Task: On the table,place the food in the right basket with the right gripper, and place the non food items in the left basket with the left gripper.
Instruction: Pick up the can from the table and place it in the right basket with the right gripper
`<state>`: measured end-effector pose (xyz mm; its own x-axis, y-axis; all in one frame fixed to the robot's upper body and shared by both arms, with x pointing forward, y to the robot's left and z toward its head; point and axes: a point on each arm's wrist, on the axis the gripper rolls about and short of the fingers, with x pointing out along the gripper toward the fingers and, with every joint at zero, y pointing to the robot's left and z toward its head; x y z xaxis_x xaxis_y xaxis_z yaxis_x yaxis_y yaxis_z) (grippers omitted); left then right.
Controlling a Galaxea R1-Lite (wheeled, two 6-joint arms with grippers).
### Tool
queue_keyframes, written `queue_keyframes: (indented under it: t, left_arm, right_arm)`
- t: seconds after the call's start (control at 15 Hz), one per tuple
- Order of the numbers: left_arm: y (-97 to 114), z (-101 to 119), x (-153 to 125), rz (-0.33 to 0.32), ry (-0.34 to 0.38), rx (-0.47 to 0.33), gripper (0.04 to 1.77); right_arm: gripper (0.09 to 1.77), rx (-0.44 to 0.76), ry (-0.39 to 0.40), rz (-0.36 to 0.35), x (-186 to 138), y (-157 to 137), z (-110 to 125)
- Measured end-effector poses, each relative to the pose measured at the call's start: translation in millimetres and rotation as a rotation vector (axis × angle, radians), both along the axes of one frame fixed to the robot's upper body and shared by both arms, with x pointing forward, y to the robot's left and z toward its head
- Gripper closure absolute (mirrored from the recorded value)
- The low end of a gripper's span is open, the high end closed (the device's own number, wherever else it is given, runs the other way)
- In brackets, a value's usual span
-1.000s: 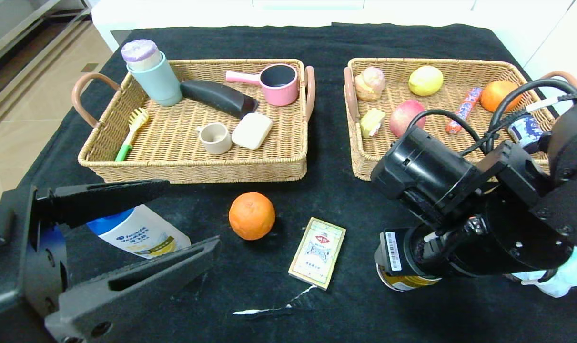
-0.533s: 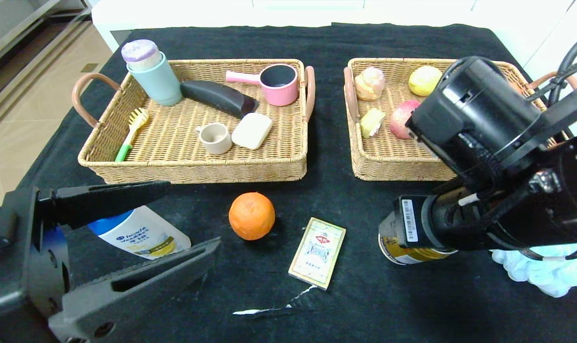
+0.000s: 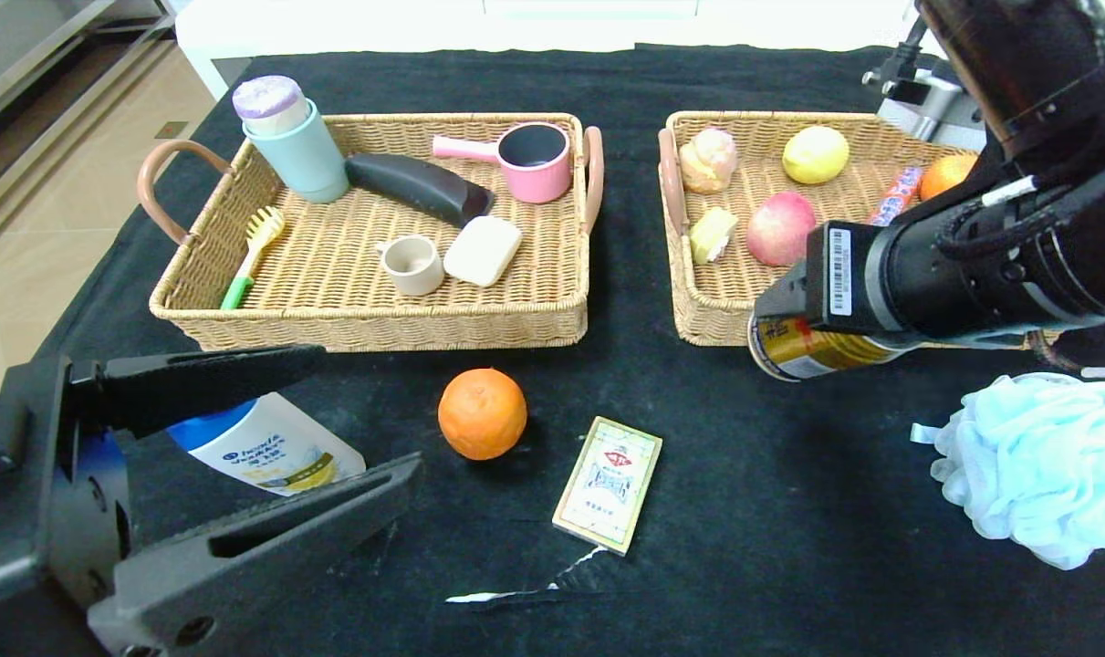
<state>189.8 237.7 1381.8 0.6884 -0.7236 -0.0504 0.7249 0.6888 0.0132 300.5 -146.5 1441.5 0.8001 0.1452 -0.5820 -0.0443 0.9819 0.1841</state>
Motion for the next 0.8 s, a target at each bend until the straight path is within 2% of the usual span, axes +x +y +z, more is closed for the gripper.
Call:
queue_keyframes:
  t: [0.33,0.8]
  left_arm:
    - [1,2,-1,0.001,-0.006,-0.005,0.09]
    - [3,4,-3,0.001,-0.015,-0.015,0.09]
  right_arm:
    - [0.63,0.042,-0.179,-0.097,35,-8,12]
    - [0.63,-0.002,-0.245,-0.274,87,-53,8]
